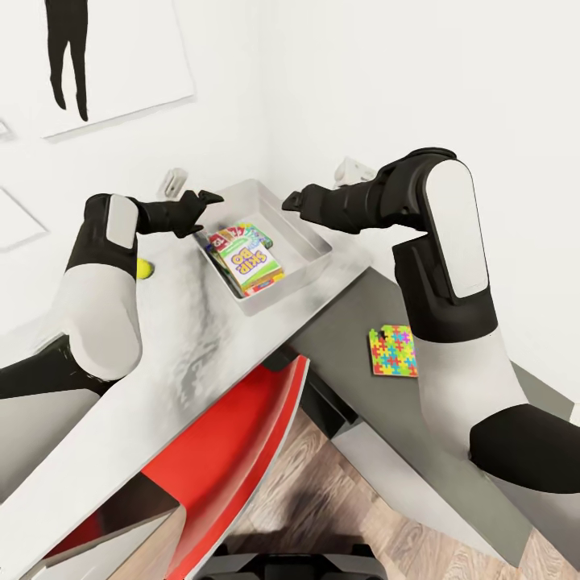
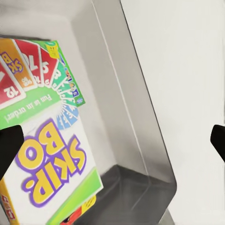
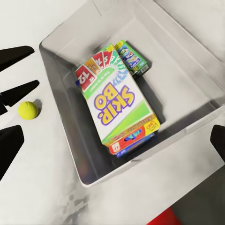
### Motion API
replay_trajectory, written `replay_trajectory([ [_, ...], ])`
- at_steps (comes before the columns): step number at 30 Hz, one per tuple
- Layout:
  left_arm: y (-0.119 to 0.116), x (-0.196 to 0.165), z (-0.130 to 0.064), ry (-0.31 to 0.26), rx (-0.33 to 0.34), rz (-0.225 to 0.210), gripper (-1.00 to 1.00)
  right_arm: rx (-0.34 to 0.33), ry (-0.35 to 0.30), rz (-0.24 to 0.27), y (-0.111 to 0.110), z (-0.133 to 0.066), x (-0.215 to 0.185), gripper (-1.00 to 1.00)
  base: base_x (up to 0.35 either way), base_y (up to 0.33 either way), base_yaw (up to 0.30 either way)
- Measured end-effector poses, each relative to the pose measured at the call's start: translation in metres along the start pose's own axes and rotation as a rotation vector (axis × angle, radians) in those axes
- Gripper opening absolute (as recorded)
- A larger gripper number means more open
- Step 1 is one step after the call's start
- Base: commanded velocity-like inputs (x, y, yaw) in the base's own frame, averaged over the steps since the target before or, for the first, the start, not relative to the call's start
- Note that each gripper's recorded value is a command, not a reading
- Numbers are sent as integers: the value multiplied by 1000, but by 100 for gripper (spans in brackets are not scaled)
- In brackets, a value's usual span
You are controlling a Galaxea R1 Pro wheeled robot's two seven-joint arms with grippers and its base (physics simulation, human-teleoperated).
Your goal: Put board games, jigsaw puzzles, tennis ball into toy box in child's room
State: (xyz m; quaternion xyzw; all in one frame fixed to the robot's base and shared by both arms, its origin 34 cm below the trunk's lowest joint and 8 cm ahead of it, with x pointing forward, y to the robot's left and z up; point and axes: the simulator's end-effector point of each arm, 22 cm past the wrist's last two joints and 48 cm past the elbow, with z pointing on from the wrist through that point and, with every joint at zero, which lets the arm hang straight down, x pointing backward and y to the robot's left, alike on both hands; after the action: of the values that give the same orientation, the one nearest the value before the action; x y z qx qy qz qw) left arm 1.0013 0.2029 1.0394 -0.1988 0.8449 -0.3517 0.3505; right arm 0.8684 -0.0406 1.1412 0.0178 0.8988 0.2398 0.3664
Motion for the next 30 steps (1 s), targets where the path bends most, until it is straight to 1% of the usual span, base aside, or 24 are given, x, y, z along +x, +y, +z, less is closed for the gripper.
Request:
replay_trajectory([
  [5,-6,-4,-4,-6,5,5,100,-2,-6,-3,3,-4,-3,100,-130,0,0],
  [14,-16,-10,-12,-19,15,12,100,-8,-18,-9,10,-13,-8,100,-43,3,0],
  [21,-24,-14,-18,-27,22,19,100,-10,-27,-12,14,-19,-12,100,-95,60,-4],
  [26,-29,-17,-22,-33,28,22,100,-11,-34,-15,17,-23,-15,100,-49,33,-89],
  [30,-33,-19,-25,-37,31,25,100,-12,-40,-14,18,-27,-18,100,-156,146,-148],
])
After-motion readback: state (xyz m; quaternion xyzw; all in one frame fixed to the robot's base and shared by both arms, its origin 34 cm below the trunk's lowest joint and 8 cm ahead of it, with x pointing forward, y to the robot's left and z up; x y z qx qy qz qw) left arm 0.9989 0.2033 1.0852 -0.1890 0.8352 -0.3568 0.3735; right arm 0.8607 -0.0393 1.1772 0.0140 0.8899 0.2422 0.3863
